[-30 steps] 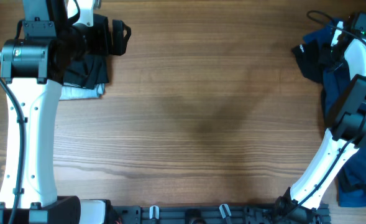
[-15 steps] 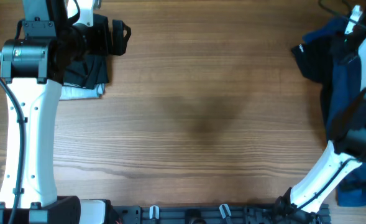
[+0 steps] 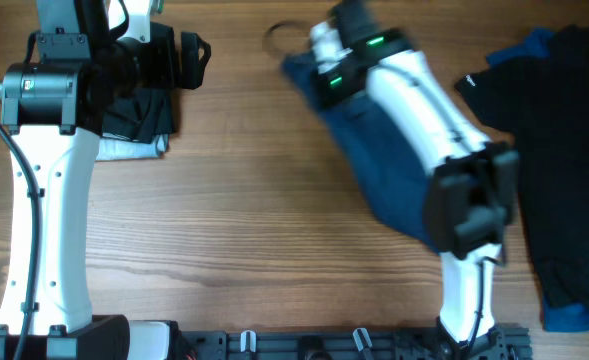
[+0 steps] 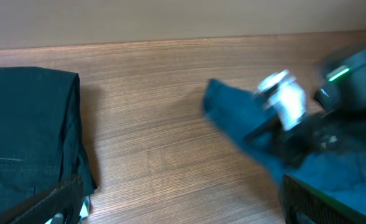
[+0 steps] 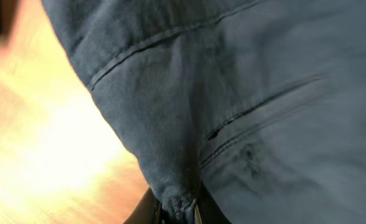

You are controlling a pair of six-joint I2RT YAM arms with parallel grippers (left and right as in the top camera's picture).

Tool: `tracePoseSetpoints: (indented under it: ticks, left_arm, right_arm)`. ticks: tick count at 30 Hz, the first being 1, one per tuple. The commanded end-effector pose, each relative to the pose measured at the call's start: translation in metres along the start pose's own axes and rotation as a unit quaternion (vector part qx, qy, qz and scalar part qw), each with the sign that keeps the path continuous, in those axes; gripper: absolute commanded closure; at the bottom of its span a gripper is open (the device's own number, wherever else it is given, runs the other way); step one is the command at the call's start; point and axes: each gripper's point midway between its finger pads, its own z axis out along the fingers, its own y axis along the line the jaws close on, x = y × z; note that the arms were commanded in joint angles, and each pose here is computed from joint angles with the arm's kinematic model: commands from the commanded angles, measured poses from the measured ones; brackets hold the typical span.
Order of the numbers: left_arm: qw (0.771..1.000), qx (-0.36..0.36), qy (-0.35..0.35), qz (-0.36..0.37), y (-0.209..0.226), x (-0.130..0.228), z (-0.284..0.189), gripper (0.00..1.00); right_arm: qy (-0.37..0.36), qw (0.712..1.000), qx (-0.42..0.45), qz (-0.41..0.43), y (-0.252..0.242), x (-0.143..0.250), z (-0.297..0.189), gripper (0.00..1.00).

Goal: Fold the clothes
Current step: 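Pull the navy shorts left and drop them flat mid-table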

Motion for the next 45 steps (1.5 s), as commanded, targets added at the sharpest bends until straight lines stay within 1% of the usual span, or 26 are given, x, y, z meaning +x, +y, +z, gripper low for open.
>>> tracePoseSetpoints:
  ticks: [1, 2, 3, 5, 6, 8, 9, 11, 13, 14, 15, 17, 20, 21, 23, 24, 27, 31, 34, 37, 38, 40, 42, 43, 44, 45]
  left_arm:
    - [1.000, 0.010, -0.003, 0.000, -0.005, -0.003, -0.001, 0.00]
    - [1.000, 0.010, -0.003, 0.000, -0.005, -0.003, -0.001, 0.00]
    - [1.000, 0.010, -0.003, 0.000, -0.005, -0.003, -0.001, 0.00]
    - [1.000, 0.010, -0.003, 0.000, -0.005, -0.003, -0.001, 0.00]
    - [1.000, 0.010, -0.003, 0.000, -0.005, -0.003, -0.001, 0.00]
    - [1.000, 0.010, -0.003, 0.000, -0.005, -0.003, -0.001, 0.00]
    - [1.000, 0.010, -0.003, 0.000, -0.005, -0.003, -0.001, 0.00]
    - [1.000, 0.010, -0.003, 0.000, -0.005, -0.003, -0.001, 0.00]
    - [1.000, 0.010, -0.003, 0.000, -0.005, -0.003, -0.001, 0.00]
    - [1.000, 0.010, -0.003, 0.000, -0.005, -0.003, -0.001, 0.00]
    - [1.000, 0.010, -0.003, 0.000, -0.005, -0.003, -0.001, 0.00]
    - [1.000, 0.010, -0.003, 0.000, -0.005, -0.003, -0.001, 0.00]
    - [1.000, 0.010, -0.003, 0.000, -0.005, -0.003, -0.001, 0.00]
    - [1.000, 0.010, -0.003, 0.000, -0.005, -0.003, -0.001, 0.00]
    - [1.000, 0.010, -0.003, 0.000, -0.005, -0.003, -0.001, 0.00]
    - [1.000, 0.010, -0.003, 0.000, -0.005, -0.003, -0.001, 0.00]
    - [1.000, 0.010, -0.003, 0.000, -0.005, -0.003, -0.001, 0.00]
    - [1.000, 0.010, -0.003, 0.000, -0.005, -0.003, -0.001, 0.00]
    - [1.000, 0.010, -0.003, 0.000, -0.005, -0.003, -0.001, 0.00]
    - [1.000, 0.010, -0.003, 0.000, -0.005, -0.003, -0.001, 0.00]
    - [1.000, 0.010, -0.003, 0.000, -0.005, -0.003, -0.001, 0.00]
    - [1.000, 0.010, -0.003, 0.000, -0.005, -0.003, -0.001, 0.00]
    - [1.000, 0.010, -0.003, -0.001, -0.005, -0.003, -0.001, 0.00]
    - [1.000, 0.010, -0.003, 0.000, -0.005, -0.003, -0.001, 0.00]
    - [1.000, 0.010, -0.003, 0.000, -0.005, -0.003, -0.001, 0.00]
    - [1.000, 0.010, -0.003, 0.000, -0.005, -0.003, -0.001, 0.00]
  right_arm:
    - [0.047, 0.997, -0.031, -0.049, 0.065, 0.027, 0.046, 0.89]
    - [0.054, 0.996, -0.031, -0.064, 0.079, 0.033, 0.051, 0.85]
    - [0.059, 0.995, -0.027, -0.076, 0.089, 0.038, 0.056, 0.74]
    - [0.056, 0.994, -0.005, -0.091, 0.095, 0.040, 0.058, 0.47]
    - [0.047, 0.995, 0.000, -0.089, 0.091, 0.034, 0.049, 0.38]
    - [0.029, 0.997, 0.002, -0.075, 0.079, 0.023, 0.029, 0.31]
    - [0.017, 0.998, 0.007, -0.062, 0.067, 0.016, 0.010, 0.26]
    - [0.016, 0.999, 0.024, -0.020, 0.030, 0.015, -0.028, 0.23]
    - [0.036, 0.998, 0.041, 0.032, -0.012, 0.028, -0.057, 0.21]
    - [0.056, 0.995, 0.052, 0.070, -0.042, 0.040, -0.069, 0.07]
    - [0.076, 0.989, 0.060, 0.108, -0.069, 0.054, -0.077, 0.00]
    - [0.103, 0.974, 0.070, 0.187, -0.119, 0.079, -0.095, 0.00]
    - [0.125, 0.954, 0.078, 0.262, -0.161, 0.109, -0.113, 0.00]
    - [0.138, 0.945, 0.078, 0.286, -0.170, 0.122, -0.117, 0.05]
    - [0.165, 0.924, 0.079, 0.337, -0.185, 0.149, -0.116, 0.30]
    - [0.174, 0.915, 0.079, 0.356, -0.193, 0.162, -0.112, 0.32]
    - [0.182, 0.898, 0.088, 0.391, -0.219, 0.196, -0.094, 0.30]
    - [0.156, 0.884, 0.096, 0.431, -0.246, 0.212, -0.084, 0.18]
    - [0.135, 0.881, 0.105, 0.441, -0.263, 0.218, -0.080, 0.17]
    - [0.117, 0.885, 0.109, 0.436, -0.270, 0.219, -0.066, 0.19]
    - [0.115, 0.886, 0.109, 0.436, -0.270, 0.221, -0.063, 0.22]
    - [0.114, 0.887, 0.104, 0.436, -0.268, 0.224, -0.057, 0.33]
    - [0.116, 0.892, 0.104, 0.424, -0.269, 0.225, -0.056, 0.38]
    - [0.112, 0.893, 0.110, 0.422, -0.272, 0.224, -0.056, 0.43]
    - [0.105, 0.894, 0.114, 0.419, -0.275, 0.221, -0.055, 0.62]
    - [0.097, 0.896, 0.118, 0.417, -0.278, 0.218, -0.055, 0.75]
